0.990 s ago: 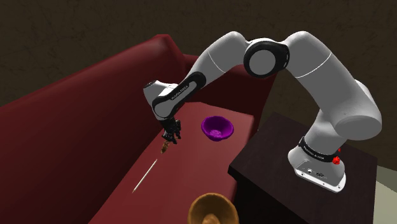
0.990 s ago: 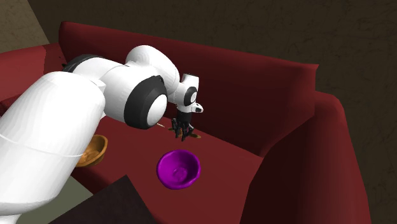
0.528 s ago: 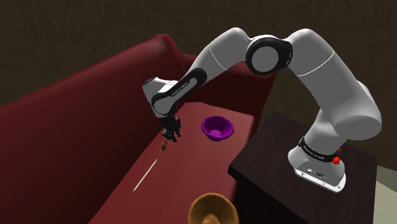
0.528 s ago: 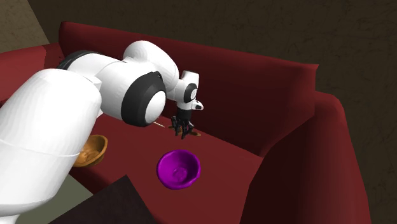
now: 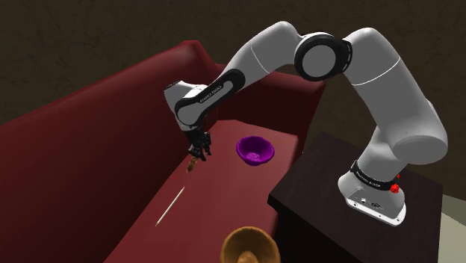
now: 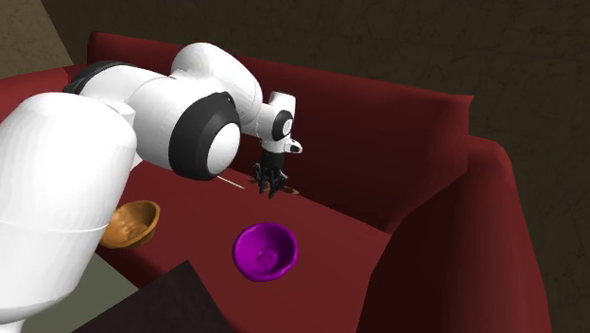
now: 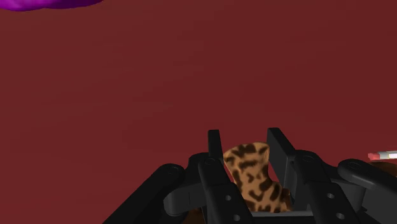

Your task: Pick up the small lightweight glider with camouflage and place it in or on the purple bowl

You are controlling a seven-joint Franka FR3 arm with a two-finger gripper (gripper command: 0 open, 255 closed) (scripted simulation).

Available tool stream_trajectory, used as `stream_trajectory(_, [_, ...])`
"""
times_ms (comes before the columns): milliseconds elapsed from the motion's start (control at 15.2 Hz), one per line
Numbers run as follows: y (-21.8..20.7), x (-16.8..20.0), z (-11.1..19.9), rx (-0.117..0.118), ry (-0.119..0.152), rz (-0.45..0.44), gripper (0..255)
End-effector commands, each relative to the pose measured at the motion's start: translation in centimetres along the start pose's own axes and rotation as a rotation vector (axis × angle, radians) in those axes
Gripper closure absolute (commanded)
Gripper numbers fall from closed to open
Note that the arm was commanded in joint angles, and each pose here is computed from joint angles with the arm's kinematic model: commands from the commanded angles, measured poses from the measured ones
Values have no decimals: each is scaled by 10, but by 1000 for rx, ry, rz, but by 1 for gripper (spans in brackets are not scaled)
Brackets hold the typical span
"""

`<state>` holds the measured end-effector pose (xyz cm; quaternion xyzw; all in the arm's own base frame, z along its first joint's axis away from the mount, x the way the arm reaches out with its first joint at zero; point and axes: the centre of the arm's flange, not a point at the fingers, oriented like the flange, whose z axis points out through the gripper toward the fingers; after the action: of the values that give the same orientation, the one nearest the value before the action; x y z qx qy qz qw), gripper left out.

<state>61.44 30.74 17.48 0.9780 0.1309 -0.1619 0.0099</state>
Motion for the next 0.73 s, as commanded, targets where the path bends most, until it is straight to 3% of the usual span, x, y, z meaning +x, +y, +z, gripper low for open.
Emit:
stream_trajectory(0, [1,-4,-10,0,0,0,255])
stream_trajectory(660, [-1,-21,-60,0,0,0,255])
